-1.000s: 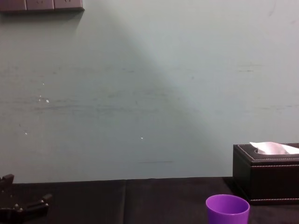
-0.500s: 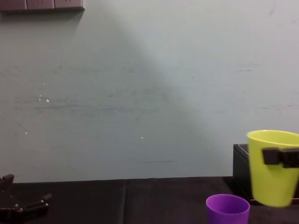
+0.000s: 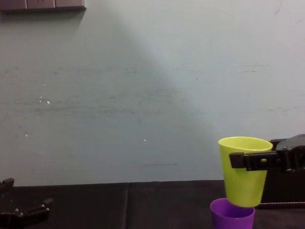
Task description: Stack the three plastic cups sequentially using one hand.
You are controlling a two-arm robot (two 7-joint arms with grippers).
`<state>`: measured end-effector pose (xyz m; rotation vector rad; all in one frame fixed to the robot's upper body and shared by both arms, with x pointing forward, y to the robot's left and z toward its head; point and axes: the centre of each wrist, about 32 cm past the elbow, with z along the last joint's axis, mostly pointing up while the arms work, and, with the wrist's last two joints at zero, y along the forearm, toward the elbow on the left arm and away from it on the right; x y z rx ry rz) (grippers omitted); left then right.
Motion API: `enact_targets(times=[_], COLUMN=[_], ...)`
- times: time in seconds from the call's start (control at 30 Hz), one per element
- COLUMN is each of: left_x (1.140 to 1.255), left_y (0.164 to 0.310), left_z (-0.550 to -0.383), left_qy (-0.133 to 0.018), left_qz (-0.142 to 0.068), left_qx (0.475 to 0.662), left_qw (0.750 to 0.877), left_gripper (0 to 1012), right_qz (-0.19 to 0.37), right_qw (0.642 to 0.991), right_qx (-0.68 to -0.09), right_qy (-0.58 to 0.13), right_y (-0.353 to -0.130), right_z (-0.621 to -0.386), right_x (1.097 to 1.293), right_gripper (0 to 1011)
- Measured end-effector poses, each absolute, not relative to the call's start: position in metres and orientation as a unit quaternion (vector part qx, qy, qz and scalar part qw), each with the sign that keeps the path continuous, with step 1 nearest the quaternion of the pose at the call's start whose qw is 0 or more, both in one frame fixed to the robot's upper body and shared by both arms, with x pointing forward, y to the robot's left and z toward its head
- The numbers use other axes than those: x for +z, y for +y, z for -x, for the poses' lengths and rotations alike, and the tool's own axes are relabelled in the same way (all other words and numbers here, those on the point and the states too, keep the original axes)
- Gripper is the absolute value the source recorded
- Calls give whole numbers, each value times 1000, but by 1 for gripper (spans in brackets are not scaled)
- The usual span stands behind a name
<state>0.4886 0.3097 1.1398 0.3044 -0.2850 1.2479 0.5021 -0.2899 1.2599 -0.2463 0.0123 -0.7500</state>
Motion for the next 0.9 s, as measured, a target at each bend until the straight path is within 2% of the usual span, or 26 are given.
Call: enact_targets(times=[0.47, 0.9], left_x=[1140, 1140], left_y=[310, 310], left_z=[-489, -489], left_qy=[-132, -132], left_qz=[-141, -141], left_qx=[580, 580], left_qw=[791, 791], left_gripper=[1011, 1011], right_qz=[140, 147], right_qw=[923, 922], right_qx=[-359, -357], right_qy=[13, 17], right_y=[-278, -277], right_z=[-523, -528], right_x=[1245, 1229], right_gripper=[734, 734])
